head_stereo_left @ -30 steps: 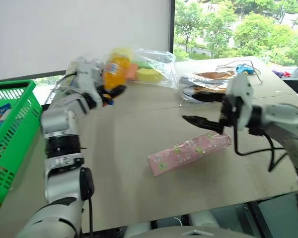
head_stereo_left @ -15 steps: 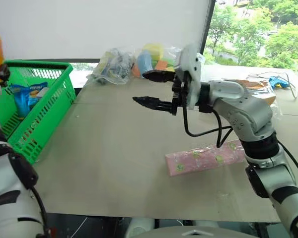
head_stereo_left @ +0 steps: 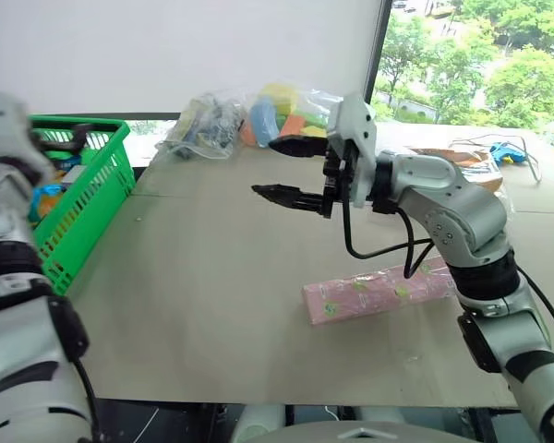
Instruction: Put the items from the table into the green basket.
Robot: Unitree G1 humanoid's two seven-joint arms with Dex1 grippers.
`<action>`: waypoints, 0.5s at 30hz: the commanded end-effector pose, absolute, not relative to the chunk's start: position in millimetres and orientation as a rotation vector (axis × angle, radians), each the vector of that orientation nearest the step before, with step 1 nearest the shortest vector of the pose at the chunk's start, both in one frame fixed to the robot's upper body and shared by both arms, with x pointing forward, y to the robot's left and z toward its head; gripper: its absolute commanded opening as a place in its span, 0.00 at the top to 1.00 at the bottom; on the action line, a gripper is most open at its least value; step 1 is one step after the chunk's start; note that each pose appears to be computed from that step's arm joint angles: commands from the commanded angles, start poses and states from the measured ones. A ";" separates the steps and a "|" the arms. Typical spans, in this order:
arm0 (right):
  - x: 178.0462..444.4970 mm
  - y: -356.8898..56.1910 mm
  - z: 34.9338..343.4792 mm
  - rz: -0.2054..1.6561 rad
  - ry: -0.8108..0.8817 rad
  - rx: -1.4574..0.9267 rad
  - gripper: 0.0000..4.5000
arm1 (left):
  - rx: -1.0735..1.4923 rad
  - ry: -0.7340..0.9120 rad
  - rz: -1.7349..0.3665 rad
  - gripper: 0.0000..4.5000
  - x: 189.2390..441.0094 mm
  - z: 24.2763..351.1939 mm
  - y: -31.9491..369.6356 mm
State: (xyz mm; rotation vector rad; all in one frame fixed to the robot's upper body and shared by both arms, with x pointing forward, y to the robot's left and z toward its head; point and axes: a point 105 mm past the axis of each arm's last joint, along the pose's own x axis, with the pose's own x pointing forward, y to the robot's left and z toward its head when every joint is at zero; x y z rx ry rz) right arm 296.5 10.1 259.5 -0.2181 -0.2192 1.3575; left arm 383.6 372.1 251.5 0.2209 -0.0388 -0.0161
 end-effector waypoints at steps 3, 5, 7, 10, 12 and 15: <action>285.2 -35.3 259.8 1.293 -0.199 -0.244 0.15 | 0.102 0.149 -0.770 0.01 342.6 223.1 207.2; 277.0 -62.3 243.2 1.272 -0.099 -0.276 0.15 | 0.061 0.247 -1.002 0.01 309.1 206.3 158.2; 265.5 -88.3 225.6 1.245 0.013 -0.311 0.15 | 0.058 0.392 -1.114 0.01 286.9 181.1 135.2; 250.4 -124.9 211.2 1.150 0.134 -0.334 0.15 | 0.104 0.484 -1.166 0.01 276.9 164.8 108.4; 240.3 -140.5 209.5 1.098 0.173 -0.329 0.15 | 0.149 0.577 -1.218 0.01 268.7 157.8 92.0; 227.4 -151.8 206.6 1.051 0.210 -0.323 0.15 | 0.300 0.651 -1.243 0.01 272.2 144.0 76.3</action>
